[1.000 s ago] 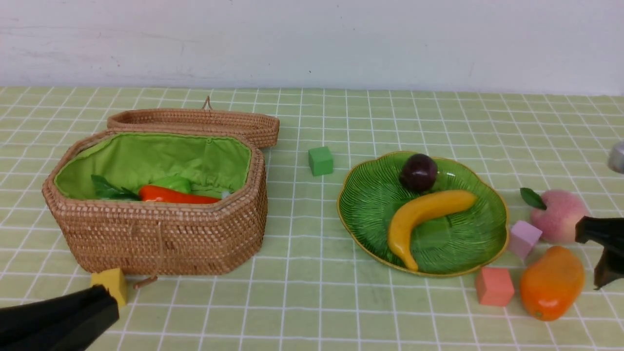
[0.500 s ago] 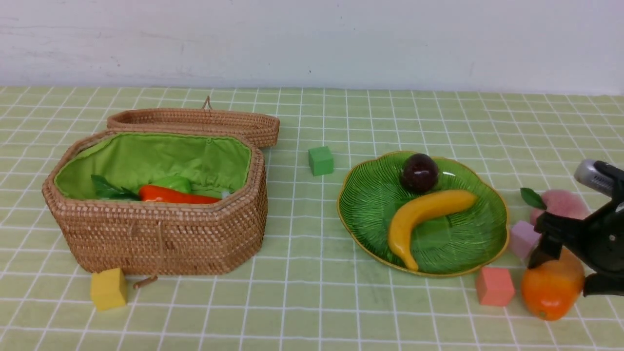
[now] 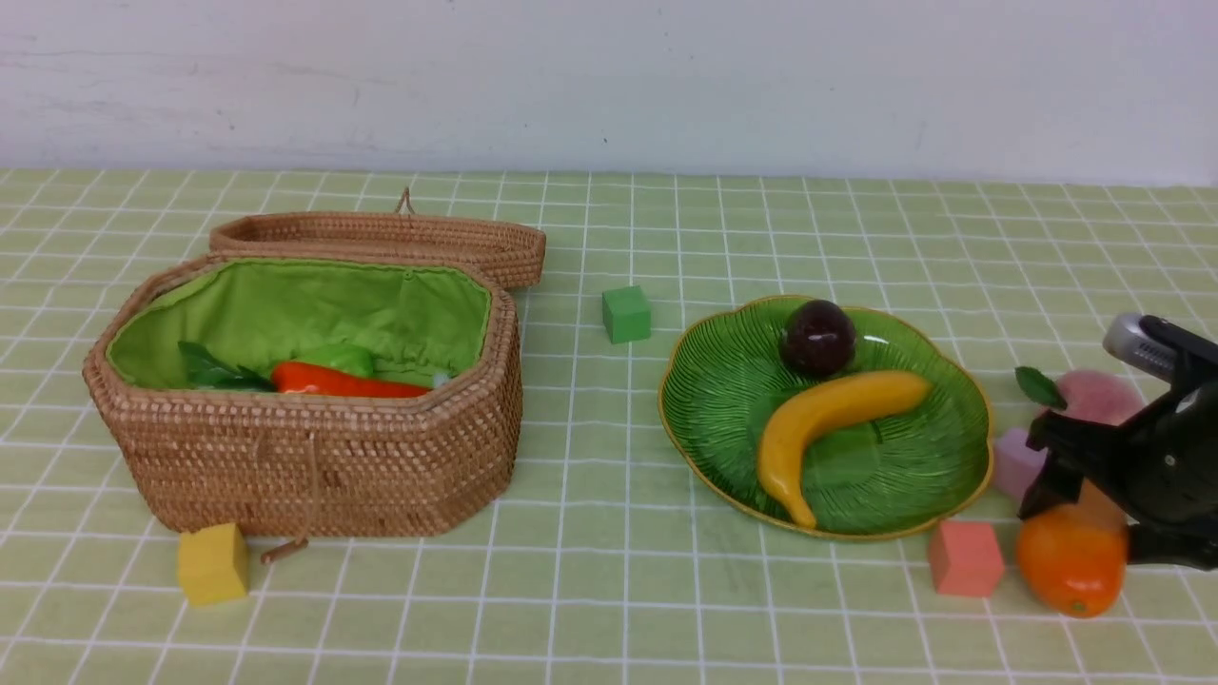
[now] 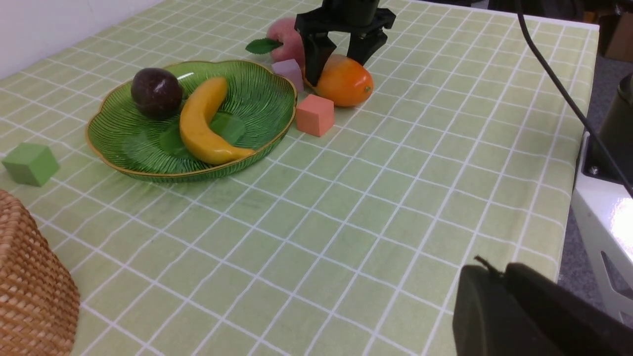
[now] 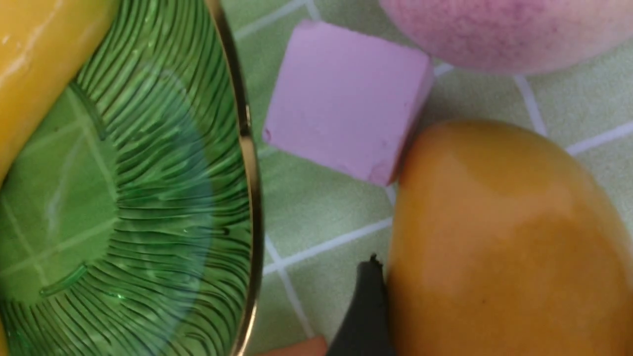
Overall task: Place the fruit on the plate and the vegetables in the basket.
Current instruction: Use the right arm to grab a mango and put it into the right plate
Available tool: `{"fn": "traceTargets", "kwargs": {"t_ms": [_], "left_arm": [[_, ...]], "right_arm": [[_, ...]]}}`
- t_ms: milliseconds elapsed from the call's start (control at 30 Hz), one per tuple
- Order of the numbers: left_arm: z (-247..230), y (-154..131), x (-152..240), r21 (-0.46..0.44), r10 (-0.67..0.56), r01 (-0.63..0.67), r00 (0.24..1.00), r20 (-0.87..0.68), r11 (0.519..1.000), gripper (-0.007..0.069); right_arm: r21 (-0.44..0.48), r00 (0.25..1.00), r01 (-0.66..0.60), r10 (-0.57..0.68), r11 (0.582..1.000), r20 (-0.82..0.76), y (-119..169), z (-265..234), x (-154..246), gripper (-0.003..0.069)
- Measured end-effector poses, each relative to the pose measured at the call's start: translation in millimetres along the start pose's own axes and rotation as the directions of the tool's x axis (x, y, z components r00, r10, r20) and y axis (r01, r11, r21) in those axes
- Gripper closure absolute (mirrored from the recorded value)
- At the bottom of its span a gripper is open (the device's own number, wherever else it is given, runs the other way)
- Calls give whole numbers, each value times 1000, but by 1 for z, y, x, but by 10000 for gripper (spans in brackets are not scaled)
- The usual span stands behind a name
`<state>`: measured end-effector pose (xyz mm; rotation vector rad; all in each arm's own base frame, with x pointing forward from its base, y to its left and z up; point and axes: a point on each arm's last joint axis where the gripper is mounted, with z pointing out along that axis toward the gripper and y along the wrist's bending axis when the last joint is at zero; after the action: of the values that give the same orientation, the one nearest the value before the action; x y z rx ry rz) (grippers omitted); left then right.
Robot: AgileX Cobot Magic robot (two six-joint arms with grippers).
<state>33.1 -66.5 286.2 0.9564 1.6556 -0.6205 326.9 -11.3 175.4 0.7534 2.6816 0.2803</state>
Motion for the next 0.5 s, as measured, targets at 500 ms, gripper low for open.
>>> {"fn": "traceTargets", "kwargs": {"t_ms": [500], "left_arm": [[0, 0, 0, 0, 0, 0, 1000, 0, 1000, 586]], "right_arm": [[69, 992, 121, -119, 990, -34, -6, -37, 11, 84]]}}
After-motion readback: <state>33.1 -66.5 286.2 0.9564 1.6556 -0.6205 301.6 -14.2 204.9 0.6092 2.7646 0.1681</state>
